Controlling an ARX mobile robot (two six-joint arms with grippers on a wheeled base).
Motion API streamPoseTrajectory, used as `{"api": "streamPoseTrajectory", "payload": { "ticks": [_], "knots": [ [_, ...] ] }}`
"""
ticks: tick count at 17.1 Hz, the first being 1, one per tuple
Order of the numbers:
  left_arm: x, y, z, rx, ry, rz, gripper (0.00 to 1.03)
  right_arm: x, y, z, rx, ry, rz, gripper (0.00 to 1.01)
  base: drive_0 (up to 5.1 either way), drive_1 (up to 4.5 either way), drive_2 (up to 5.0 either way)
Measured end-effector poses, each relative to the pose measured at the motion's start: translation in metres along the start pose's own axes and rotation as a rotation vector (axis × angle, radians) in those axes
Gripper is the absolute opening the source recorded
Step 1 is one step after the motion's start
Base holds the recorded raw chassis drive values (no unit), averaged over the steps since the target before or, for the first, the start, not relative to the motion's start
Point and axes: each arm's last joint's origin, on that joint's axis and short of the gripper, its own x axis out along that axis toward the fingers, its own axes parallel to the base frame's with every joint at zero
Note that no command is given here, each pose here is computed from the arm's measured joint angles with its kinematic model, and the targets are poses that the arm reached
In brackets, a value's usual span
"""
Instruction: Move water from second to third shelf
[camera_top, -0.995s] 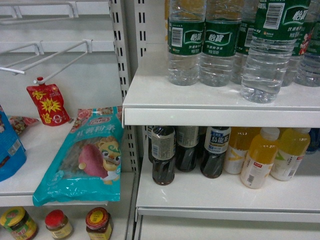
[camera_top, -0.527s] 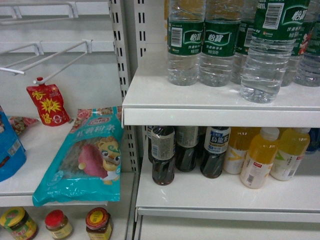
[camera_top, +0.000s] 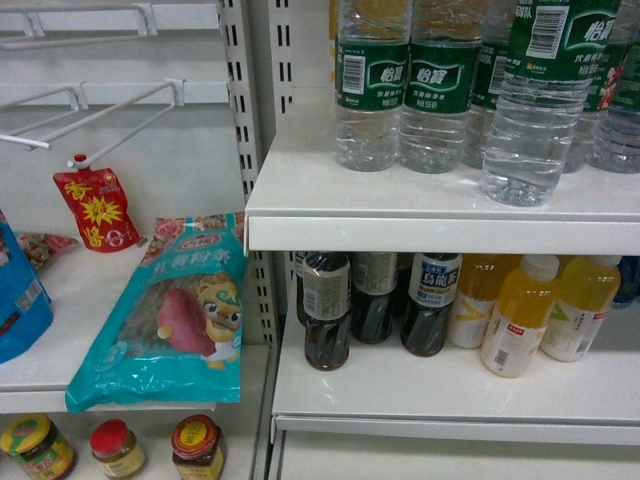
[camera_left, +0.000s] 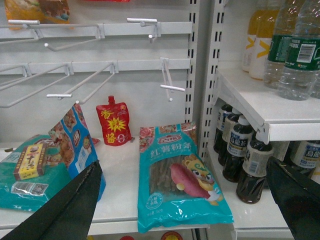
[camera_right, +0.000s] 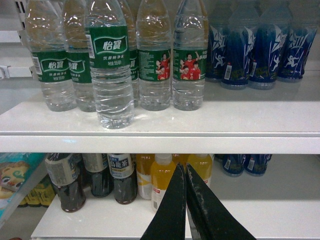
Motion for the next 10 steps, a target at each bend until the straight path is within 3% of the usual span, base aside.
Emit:
{"api": "streamPoseTrajectory", "payload": {
  "ticks": [1,4,9,10],
  "knots": [
    [0.0000,0.0000,0.0000,0.000,0.000,0.000,0.98,-0.0104,0.0000,-0.0047,-0.001,0.031,0.000,0.02,0.0,0.00,0.0],
    [0.0000,0.0000,0.0000,0.000,0.000,0.000,0.98,-0.0114,0.0000,-0.0031,-0.003,0.011,0.001,0.02,0.0,0.00,0.0],
    [0.0000,0.0000,0.0000,0.000,0.000,0.000,0.98,-0.0114,0.0000,-0.0030,-0.003,0.010,0.000,0.63,0.0,0.00,0.0],
    [0.0000,0.0000,0.0000,0.000,0.000,0.000,0.98,-0.0114,0.0000,-0.0030,-0.003,0.010,0.000,0.67,0.0,0.00,0.0]
  ]
}}
